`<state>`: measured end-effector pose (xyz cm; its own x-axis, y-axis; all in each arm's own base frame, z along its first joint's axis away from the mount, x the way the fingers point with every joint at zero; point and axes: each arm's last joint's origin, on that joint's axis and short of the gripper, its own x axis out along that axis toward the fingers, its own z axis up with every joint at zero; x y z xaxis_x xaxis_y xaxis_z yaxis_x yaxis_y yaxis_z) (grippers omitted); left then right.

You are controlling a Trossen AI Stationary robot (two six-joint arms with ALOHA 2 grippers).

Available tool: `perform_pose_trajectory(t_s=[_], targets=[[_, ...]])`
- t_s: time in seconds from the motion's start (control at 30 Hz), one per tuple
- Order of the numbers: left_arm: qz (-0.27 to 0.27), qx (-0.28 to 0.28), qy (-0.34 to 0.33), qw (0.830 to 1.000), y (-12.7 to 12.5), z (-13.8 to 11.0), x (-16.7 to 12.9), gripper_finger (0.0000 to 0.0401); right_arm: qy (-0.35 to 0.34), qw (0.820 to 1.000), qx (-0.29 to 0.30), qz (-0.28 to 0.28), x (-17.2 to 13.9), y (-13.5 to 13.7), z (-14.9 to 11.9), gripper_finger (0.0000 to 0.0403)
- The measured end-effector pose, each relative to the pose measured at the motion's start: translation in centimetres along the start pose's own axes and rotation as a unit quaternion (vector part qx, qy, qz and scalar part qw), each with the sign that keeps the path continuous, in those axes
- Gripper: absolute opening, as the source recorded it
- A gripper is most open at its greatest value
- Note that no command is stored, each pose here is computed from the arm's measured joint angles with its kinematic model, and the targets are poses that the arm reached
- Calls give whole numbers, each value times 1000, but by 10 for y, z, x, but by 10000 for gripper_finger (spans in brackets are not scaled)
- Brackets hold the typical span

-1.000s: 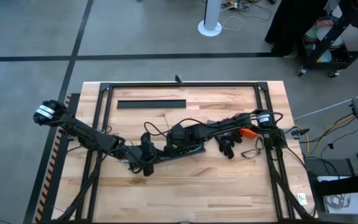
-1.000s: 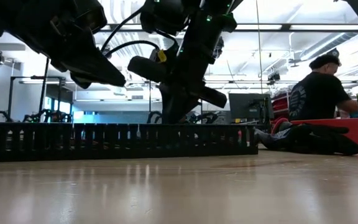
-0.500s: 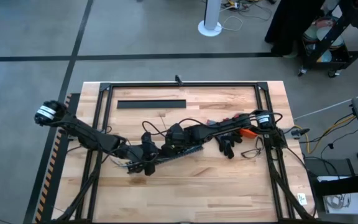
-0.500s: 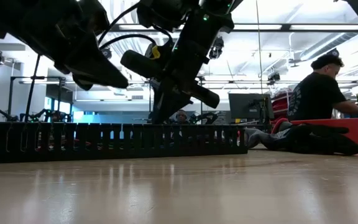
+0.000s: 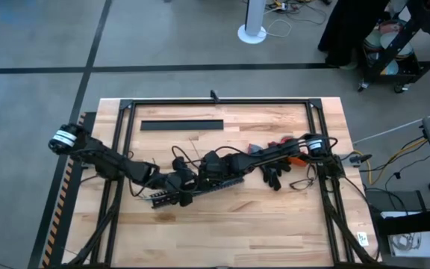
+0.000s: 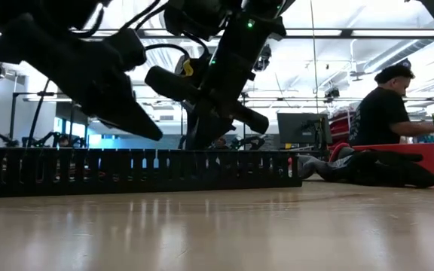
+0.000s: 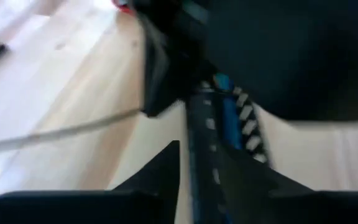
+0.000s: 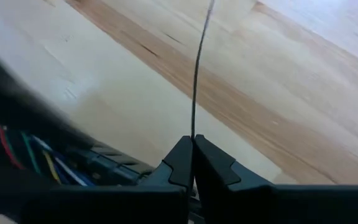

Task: Ziptie cables
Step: Put the colored zip-tied cables into the black cable duct

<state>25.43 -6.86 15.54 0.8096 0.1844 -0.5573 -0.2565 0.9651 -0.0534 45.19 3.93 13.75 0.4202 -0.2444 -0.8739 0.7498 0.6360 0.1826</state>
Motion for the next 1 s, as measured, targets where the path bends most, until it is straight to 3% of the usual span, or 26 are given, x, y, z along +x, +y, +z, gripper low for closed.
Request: perform_pose_trajectory(t_s=[0.23, 0.37, 0.5, 0.63, 1.0], targets=[[7, 2, 40, 999, 10, -13, 22, 148, -1, 1000, -4, -5, 1, 0, -1, 0], [7, 7, 27, 1000, 9, -16, 30, 156, 3, 1000, -9, -10, 1, -1, -3, 0], [4, 5, 29, 1000, 8, -17, 32, 115, -1, 1000, -6, -12, 0, 1, -6, 0], [2, -7, 32, 999, 8, -18, 33, 20, -4, 1000, -3, -8, -2, 5, -10, 0], [8, -18, 34, 999, 10, -18, 33, 2, -14, 1000, 6, 7, -14, 12, -12, 0]])
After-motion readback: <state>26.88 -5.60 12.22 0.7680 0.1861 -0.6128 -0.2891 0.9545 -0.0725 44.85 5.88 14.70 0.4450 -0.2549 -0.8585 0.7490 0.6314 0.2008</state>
